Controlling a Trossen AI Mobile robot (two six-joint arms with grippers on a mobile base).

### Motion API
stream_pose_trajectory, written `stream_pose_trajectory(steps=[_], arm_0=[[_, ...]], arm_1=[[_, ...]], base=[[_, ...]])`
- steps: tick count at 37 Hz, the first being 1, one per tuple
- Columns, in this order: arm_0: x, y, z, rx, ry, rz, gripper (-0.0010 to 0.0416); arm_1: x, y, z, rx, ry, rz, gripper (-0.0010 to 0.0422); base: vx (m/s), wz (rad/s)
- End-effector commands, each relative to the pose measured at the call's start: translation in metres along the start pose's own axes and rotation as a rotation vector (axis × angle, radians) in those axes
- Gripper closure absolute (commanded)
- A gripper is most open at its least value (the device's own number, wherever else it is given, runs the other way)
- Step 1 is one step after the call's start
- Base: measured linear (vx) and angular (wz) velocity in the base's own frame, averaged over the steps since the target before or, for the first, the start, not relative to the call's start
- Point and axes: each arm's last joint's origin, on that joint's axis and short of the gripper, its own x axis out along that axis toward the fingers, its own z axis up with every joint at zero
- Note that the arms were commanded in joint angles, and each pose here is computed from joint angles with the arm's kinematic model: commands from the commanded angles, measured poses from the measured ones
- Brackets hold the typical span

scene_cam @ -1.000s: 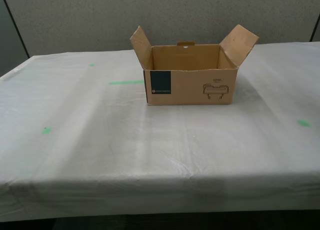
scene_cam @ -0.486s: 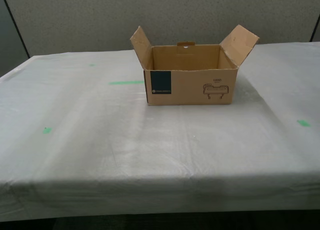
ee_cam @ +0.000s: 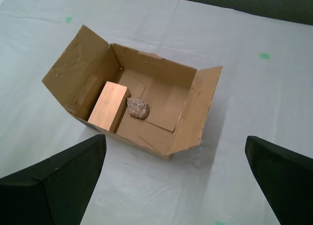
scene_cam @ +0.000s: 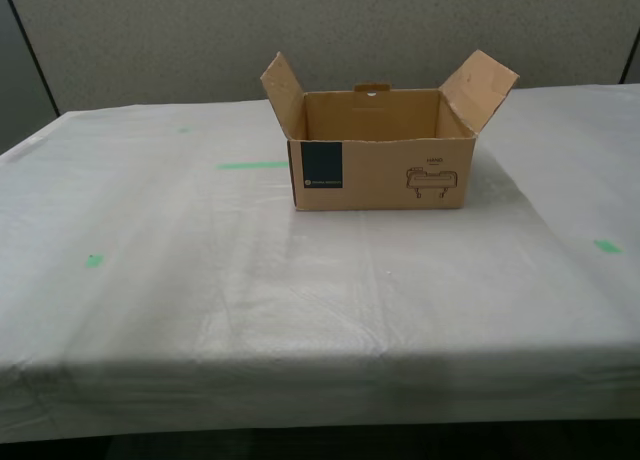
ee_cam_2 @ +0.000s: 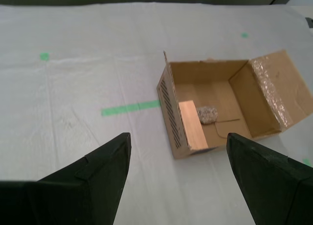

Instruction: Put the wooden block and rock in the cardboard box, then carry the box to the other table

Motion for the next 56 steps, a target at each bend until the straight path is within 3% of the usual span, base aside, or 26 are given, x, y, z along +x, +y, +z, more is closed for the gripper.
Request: stream_pose_trajectory(steps=[1, 9, 24, 37, 45, 56], arm_0=[[0.000, 0.000, -0.010, 0.001, 0.012, -0.001, 0.0009], [0.003, -0.001, -0.028, 0.004, 0.043, -0.002, 0.0010], [0.026, -0.003, -0.045, 0.005, 0.060, -0.001, 0.0009], [0.058, -0.006, -0.068, 0.002, 0.063, 0.003, 0.0009], [0.071, -0.007, -0.079, 0.008, 0.049, 0.004, 0.0010], [0.072, -0.007, -0.079, 0.007, 0.045, 0.004, 0.0010]], arm_1=[[0.001, 0.003, -0.016, -0.014, 0.020, 0.004, 0.0149], [0.004, 0.009, -0.044, -0.047, 0.029, 0.005, 0.0149], [0.020, 0.014, -0.061, -0.039, 0.000, -0.007, 0.0149], [0.039, 0.017, -0.073, 0.011, -0.071, -0.020, 0.0149], [0.045, 0.020, -0.080, 0.068, -0.081, 0.019, 0.0149], [0.045, 0.020, -0.080, 0.082, -0.080, 0.019, 0.0149]], base=[[0.000, 0.000], [0.000, 0.000], [0.000, 0.000], [0.000, 0.000], [0.000, 0.000], [0.000, 0.000]])
